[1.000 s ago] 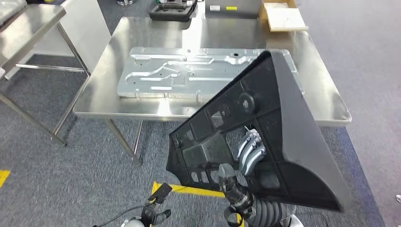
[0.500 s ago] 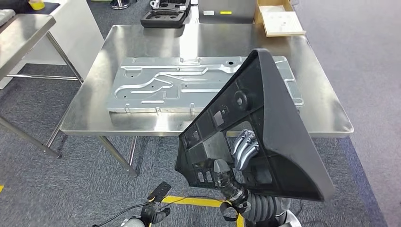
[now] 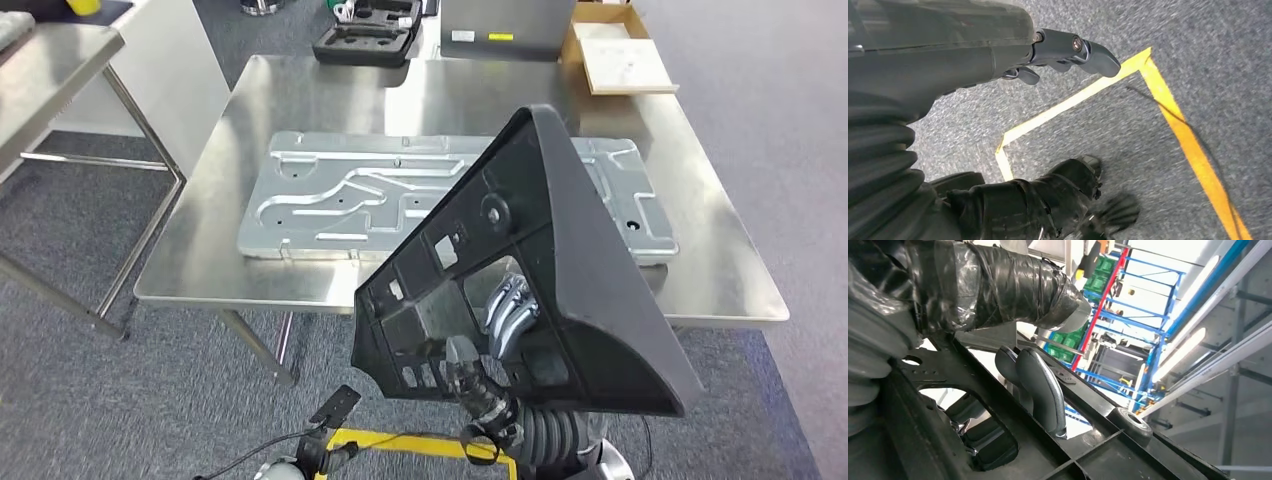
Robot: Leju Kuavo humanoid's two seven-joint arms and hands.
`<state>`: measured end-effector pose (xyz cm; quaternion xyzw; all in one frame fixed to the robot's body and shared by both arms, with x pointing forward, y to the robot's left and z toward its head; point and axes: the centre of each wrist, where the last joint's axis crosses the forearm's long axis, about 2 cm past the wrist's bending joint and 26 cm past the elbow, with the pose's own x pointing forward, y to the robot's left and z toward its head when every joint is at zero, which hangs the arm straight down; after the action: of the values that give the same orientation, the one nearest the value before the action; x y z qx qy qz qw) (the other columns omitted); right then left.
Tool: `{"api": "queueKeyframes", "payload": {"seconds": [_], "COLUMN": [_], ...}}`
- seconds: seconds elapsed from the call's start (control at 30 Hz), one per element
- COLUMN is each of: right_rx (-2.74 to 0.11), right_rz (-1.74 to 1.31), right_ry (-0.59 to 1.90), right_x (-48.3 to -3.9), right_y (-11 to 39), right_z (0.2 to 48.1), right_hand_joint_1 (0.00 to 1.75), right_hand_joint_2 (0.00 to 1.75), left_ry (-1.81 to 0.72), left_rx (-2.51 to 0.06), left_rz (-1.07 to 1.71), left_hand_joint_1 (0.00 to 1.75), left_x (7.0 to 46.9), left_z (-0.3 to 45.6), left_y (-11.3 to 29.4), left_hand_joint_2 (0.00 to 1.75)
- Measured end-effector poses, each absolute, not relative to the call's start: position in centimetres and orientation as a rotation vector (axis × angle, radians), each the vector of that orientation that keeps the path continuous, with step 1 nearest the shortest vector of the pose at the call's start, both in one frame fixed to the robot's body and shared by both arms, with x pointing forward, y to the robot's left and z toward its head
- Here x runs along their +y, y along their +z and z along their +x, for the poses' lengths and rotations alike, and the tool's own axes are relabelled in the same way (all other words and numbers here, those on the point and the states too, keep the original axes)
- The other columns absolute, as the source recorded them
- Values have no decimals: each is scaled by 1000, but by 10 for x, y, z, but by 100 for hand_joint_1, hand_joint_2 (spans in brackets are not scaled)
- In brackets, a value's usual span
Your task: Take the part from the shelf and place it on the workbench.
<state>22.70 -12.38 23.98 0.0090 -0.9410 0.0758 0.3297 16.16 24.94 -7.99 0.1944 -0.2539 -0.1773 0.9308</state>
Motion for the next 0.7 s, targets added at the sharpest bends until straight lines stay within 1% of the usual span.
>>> {"api": "queueKeyframes", "payload": {"seconds": [0.37,0.7], "right_rx": [-2470,-2484], "right_rz": [13,-32], "right_ry": [232,347], "right_x": [-124,-130], "right_y": [243,255], "right_z": [231,235], "right_hand_joint_1": [175,175], "right_hand_joint_2": [175,175], "left_ry": [-364,-371], "left_rx": [-499,-503], "left_rz": [407,393], "left_hand_joint_1": [0,0], "left_x": [249,250], "left_z": [161,159], "left_y": [-80,-81], "left_hand_joint_2": [175,175]}}
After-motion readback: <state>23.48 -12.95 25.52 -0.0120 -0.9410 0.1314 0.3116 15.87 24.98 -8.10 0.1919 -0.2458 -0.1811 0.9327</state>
